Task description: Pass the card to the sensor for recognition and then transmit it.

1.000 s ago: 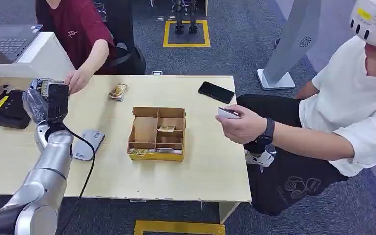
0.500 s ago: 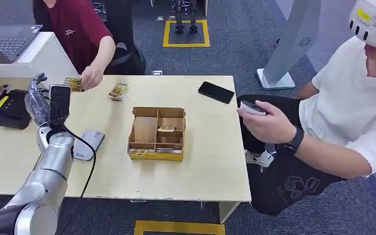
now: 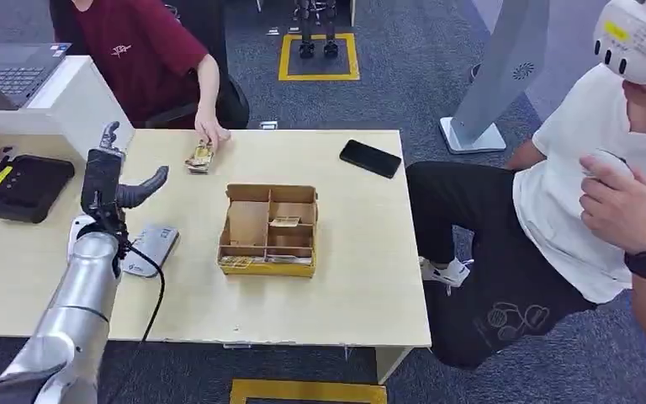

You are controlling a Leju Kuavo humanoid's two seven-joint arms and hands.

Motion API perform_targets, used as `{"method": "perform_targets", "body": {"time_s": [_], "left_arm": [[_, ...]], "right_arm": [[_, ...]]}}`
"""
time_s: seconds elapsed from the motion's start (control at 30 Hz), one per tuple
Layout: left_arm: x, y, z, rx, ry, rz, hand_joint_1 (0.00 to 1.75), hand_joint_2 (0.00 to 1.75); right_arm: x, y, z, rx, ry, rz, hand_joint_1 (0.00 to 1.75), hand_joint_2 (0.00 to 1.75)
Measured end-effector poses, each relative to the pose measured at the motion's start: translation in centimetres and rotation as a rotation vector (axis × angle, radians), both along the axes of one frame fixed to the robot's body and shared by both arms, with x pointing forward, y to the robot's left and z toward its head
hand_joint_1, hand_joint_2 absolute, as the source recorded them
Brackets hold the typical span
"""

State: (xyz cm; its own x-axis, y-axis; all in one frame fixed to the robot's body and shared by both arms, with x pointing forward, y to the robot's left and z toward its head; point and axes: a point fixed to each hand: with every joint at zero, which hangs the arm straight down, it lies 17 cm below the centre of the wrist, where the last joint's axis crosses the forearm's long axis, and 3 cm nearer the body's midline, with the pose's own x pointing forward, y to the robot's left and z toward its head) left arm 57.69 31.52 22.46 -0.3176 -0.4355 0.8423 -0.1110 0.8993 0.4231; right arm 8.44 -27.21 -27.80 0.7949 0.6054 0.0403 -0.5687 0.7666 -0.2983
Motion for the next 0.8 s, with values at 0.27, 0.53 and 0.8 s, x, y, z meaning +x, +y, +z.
{"method": "perform_targets", "body": {"time_s": [0.27, 0.53, 0.8], "left_arm": [[-13.1, -6.6, -0.3, 0.197, -0.119, -0.269, 0.00, 1.75], [-19.8, -10.2, -1.6, 0.472, -0.235, -0.283, 0.00, 1.75], [-26.0, -16.4, -4.2, 0.670, -0.361, -0.109, 0.00, 1.75]], "right_arm": [[-1.8, -0.7, -0.2, -0.011, 0.028, -0.106, 0.00, 1.75], [-2.1, -1.1, -0.2, -0.018, 0.028, -0.161, 0.00, 1.75], [-2.1, -1.0, -0.1, -0.035, 0.031, -0.185, 0.00, 1.75]]}}
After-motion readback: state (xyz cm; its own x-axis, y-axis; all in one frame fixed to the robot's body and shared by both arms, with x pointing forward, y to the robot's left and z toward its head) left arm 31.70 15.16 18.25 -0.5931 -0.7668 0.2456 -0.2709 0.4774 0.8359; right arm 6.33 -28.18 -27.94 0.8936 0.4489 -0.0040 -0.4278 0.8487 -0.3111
